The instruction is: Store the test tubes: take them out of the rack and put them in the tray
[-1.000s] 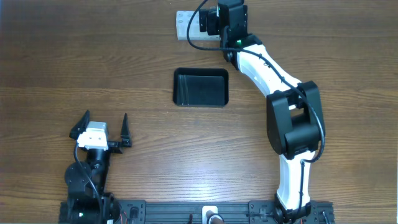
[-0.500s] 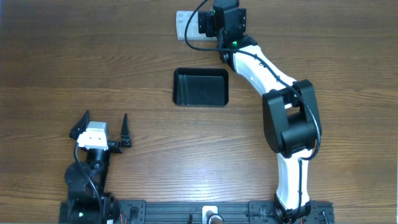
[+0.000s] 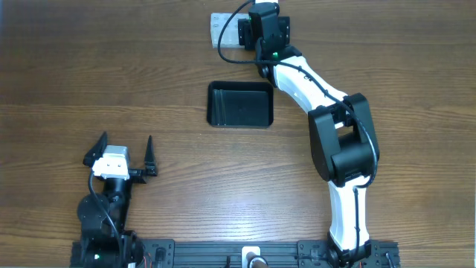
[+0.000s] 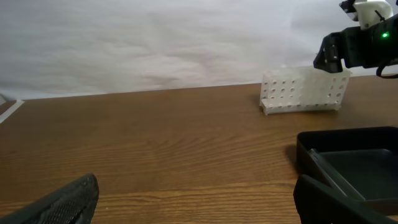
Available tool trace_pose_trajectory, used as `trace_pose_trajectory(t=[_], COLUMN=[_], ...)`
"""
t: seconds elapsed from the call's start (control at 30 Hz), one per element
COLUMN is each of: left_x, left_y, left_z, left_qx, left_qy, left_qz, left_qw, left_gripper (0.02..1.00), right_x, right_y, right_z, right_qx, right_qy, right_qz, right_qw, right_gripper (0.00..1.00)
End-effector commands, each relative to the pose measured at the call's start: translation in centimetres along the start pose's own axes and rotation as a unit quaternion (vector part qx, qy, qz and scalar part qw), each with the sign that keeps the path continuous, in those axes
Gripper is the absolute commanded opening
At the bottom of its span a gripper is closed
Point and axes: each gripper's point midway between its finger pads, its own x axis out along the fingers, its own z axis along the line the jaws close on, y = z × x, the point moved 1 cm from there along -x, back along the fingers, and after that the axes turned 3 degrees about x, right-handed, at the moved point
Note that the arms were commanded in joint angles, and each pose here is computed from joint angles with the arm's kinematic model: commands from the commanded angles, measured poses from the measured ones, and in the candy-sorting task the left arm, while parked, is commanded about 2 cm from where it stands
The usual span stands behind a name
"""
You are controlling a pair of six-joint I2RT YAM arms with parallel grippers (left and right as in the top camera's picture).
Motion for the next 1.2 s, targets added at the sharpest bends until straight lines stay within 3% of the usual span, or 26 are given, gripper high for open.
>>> trace_pose_trajectory(t=[0.03, 0.37, 1.2], left_x=[0.0, 0.0, 0.0], left_y=[0.1, 0.1, 0.1], left_z=[-0.3, -0.3, -0.3], left_qx=[-0.006, -0.006, -0.006], left_qy=[0.007, 0.007, 0.007], left_qz=[-0.002, -0.002, -0.002], left_qw=[1.000, 1.000, 1.000], left_gripper=[0.998, 1.000, 1.000], right_x=[0.2, 0.2, 0.2], right_y=[-0.5, -0.3, -0.5], right_z=[0.3, -0.2, -0.7], right_qx=[-0.003, -0.003, 0.007], right_qy=[0.004, 0.014, 0.028], right_qz=[-0.006, -0.004, -0.008], right_qw=[1.000, 1.000, 1.000], right_gripper=[0.814, 0.776, 0.489])
